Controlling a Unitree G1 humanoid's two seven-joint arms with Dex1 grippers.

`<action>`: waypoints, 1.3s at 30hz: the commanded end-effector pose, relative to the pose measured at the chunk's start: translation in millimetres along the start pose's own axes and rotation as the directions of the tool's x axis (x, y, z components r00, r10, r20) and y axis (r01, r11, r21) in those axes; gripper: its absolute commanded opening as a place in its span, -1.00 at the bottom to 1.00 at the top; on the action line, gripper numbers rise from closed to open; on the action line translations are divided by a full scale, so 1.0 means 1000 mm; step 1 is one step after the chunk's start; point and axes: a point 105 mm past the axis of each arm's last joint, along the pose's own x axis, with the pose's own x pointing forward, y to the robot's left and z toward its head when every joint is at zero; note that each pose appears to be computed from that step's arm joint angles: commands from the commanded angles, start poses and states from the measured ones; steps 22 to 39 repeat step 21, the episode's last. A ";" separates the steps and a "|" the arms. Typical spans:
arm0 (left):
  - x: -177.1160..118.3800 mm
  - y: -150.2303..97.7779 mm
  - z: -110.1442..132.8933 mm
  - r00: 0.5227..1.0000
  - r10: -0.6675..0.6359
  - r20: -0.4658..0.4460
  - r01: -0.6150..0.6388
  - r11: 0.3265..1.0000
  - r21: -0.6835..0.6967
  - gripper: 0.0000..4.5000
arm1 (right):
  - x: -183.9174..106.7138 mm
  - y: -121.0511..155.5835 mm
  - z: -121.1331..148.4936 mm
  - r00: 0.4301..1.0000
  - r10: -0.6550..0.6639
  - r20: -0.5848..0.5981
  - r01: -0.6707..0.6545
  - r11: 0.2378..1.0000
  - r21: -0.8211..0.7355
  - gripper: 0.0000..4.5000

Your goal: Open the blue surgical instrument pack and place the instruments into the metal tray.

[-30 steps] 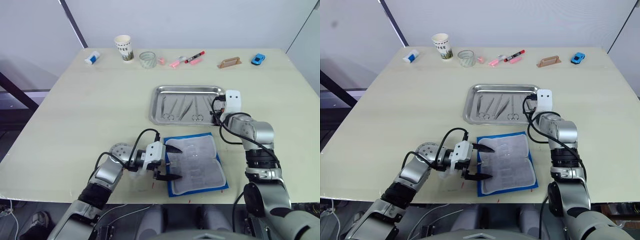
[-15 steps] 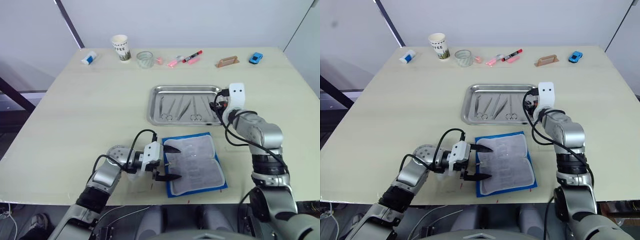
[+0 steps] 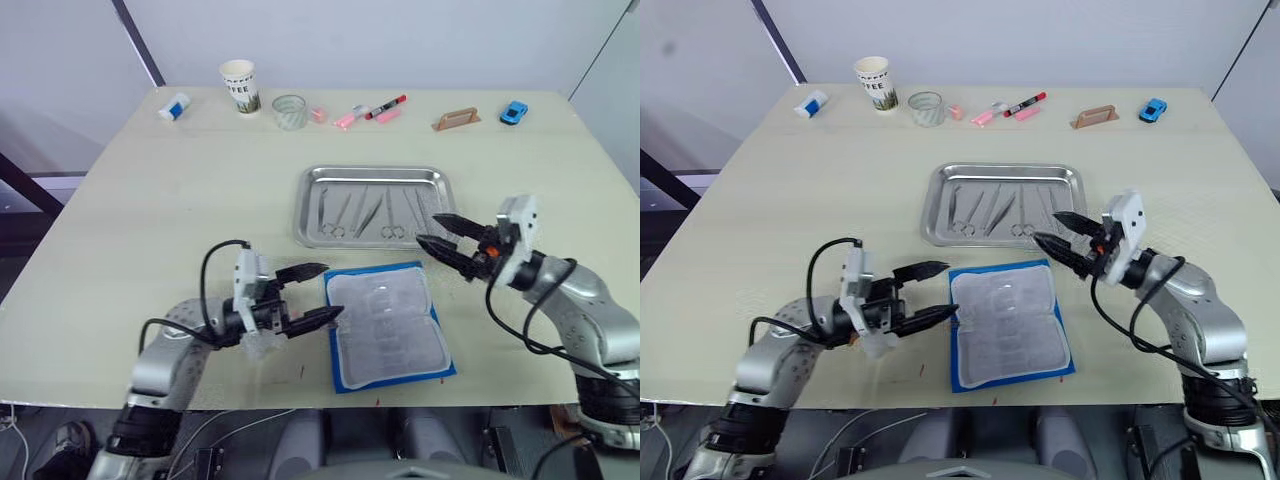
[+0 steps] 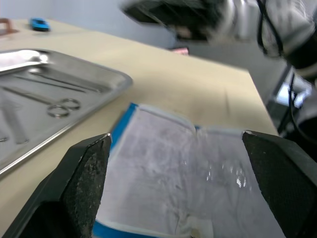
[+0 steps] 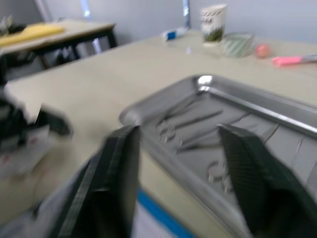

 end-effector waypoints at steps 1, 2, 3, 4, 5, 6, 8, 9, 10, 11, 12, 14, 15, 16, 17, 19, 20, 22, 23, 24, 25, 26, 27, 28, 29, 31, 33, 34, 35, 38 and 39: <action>-0.026 0.002 0.010 0.997 0.076 0.007 -0.075 0.997 -0.030 1.00 | -0.028 0.011 -0.001 0.995 0.100 -0.023 -0.102 0.993 -0.061 0.99; -0.035 0.003 0.008 0.995 0.102 -0.011 -0.103 0.994 -0.038 1.00 | -0.040 0.013 -0.006 0.992 0.114 -0.051 -0.117 0.991 -0.068 0.99; -0.043 0.002 0.006 0.992 0.124 -0.028 -0.125 0.991 -0.049 1.00 | -0.051 0.015 -0.010 0.990 0.120 -0.075 -0.125 0.990 -0.070 0.99; -0.057 0.002 0.003 0.986 0.159 -0.050 -0.163 0.984 -0.066 1.00 | -0.067 0.015 -0.016 0.988 0.110 -0.106 -0.118 0.991 -0.069 0.99; -0.065 0.002 0.000 0.981 0.182 -0.065 -0.187 0.979 -0.078 1.00 | -0.077 0.016 -0.019 0.987 0.102 -0.125 -0.111 0.991 -0.068 0.99; -0.072 0.002 -0.001 0.977 0.199 -0.079 -0.206 0.975 -0.084 1.00 | -0.085 0.016 -0.021 0.987 0.092 -0.135 -0.102 0.993 -0.065 0.99; -0.090 0.002 -0.006 0.959 0.259 -0.114 -0.270 0.959 -0.087 1.00 | -0.110 0.016 -0.025 0.986 0.054 -0.157 -0.060 0.998 -0.036 0.99; -0.099 0.003 -0.008 0.947 0.294 -0.131 -0.307 0.948 -0.089 1.00 | -0.123 0.018 -0.026 0.984 0.036 -0.175 -0.041 0.999 -0.027 0.99; -0.107 0.003 -0.010 0.933 0.326 -0.152 -0.341 0.936 -0.087 1.00 | -0.135 0.018 -0.027 0.982 0.012 -0.187 -0.018 0.999 -0.027 0.99; -0.111 0.002 -0.011 0.924 0.344 -0.164 -0.361 0.929 -0.085 1.00 | -0.142 0.019 -0.028 0.981 -0.002 -0.194 -0.004 1.000 -0.030 0.99; -0.116 0.000 -0.013 0.916 0.361 -0.177 -0.379 0.922 -0.083 1.00 | -0.150 0.020 -0.029 0.979 -0.016 -0.204 0.012 1.000 -0.024 0.99; -0.125 -0.004 -0.015 0.892 0.407 -0.196 -0.429 0.899 -0.085 1.00 | -0.164 0.022 -0.030 0.974 -0.044 -0.222 0.041 0.999 -0.019 0.99; -0.131 -0.004 -0.017 0.877 0.432 -0.208 -0.456 0.886 -0.082 1.00 | -0.169 0.022 -0.031 0.971 -0.059 -0.230 0.056 0.998 -0.021 0.99; -0.136 -0.004 -0.018 0.863 0.456 -0.217 -0.481 0.873 -0.078 1.00 | -0.173 0.022 -0.031 0.970 -0.074 -0.234 0.070 0.997 -0.025 0.99; -0.141 -0.005 -0.020 0.850 0.472 -0.235 -0.500 0.863 -0.073 1.00 | -0.177 0.023 -0.032 0.967 -0.085 -0.238 0.082 0.996 -0.024 0.99; -0.147 -0.007 -0.023 0.839 0.485 -0.249 -0.516 0.853 -0.076 1.00 | -0.183 0.022 -0.033 0.964 -0.103 -0.244 0.099 0.995 -0.027 0.99; -0.148 -0.007 -0.023 0.833 0.492 -0.252 -0.524 0.848 -0.076 1.00 | -0.184 0.022 -0.034 0.964 -0.104 -0.244 0.101 0.995 -0.027 0.99; -0.150 -0.007 -0.024 0.828 0.497 -0.261 -0.531 0.844 -0.077 1.00 | -0.184 0.022 -0.034 0.964 -0.104 -0.243 0.100 0.995 -0.028 0.99; -0.150 -0.007 -0.024 0.828 0.497 -0.261 -0.531 0.844 -0.077 1.00 | -0.184 0.022 -0.034 0.964 -0.104 -0.243 0.100 0.995 -0.028 0.99; -0.150 -0.007 -0.024 0.828 0.497 -0.261 -0.531 0.844 -0.077 1.00 | -0.184 0.022 -0.034 0.964 -0.104 -0.243 0.100 0.995 -0.028 0.99; -0.150 -0.007 -0.024 0.828 0.497 -0.261 -0.531 0.844 -0.077 1.00 | -0.184 0.022 -0.034 0.964 -0.104 -0.243 0.100 0.995 -0.028 0.99; -0.150 -0.007 -0.024 0.828 0.497 -0.261 -0.531 0.844 -0.077 1.00 | -0.184 0.022 -0.034 0.964 -0.104 -0.243 0.100 0.995 -0.028 0.99; -0.150 -0.007 -0.024 0.828 0.497 -0.261 -0.531 0.844 -0.077 1.00 | -0.184 0.022 -0.034 0.964 -0.104 -0.243 0.100 0.995 -0.028 0.99; -0.150 -0.007 -0.024 0.828 0.497 -0.261 -0.531 0.844 -0.077 1.00 | -0.184 0.022 -0.034 0.964 -0.104 -0.243 0.100 0.995 -0.028 0.99; -0.150 -0.007 -0.024 0.828 0.497 -0.261 -0.531 0.844 -0.077 1.00 | -0.184 0.022 -0.034 0.964 -0.104 -0.243 0.100 0.995 -0.028 0.99; -0.150 -0.007 -0.024 0.828 0.497 -0.261 -0.531 0.844 -0.077 1.00 | -0.184 0.022 -0.034 0.964 -0.104 -0.243 0.100 0.995 -0.028 0.99; -0.150 -0.007 -0.024 0.828 0.497 -0.261 -0.531 0.844 -0.077 1.00 | -0.184 0.022 -0.034 0.964 -0.104 -0.243 0.100 0.995 -0.028 0.99; -0.150 -0.007 -0.024 0.828 0.497 -0.261 -0.531 0.844 -0.077 1.00 | -0.184 0.022 -0.034 0.964 -0.104 -0.243 0.100 0.995 -0.028 0.99; -0.150 -0.007 -0.024 0.828 0.497 -0.261 -0.531 0.844 -0.077 1.00 | -0.184 0.022 -0.034 0.964 -0.104 -0.243 0.100 0.995 -0.028 0.99; -0.150 -0.007 -0.024 0.828 0.497 -0.261 -0.531 0.844 -0.077 1.00 | -0.184 0.022 -0.034 0.964 -0.104 -0.243 0.100 0.995 -0.028 0.99; -0.150 -0.007 -0.024 0.828 0.497 -0.261 -0.531 0.844 -0.077 1.00 | -0.184 0.022 -0.034 0.964 -0.104 -0.243 0.100 0.995 -0.028 0.99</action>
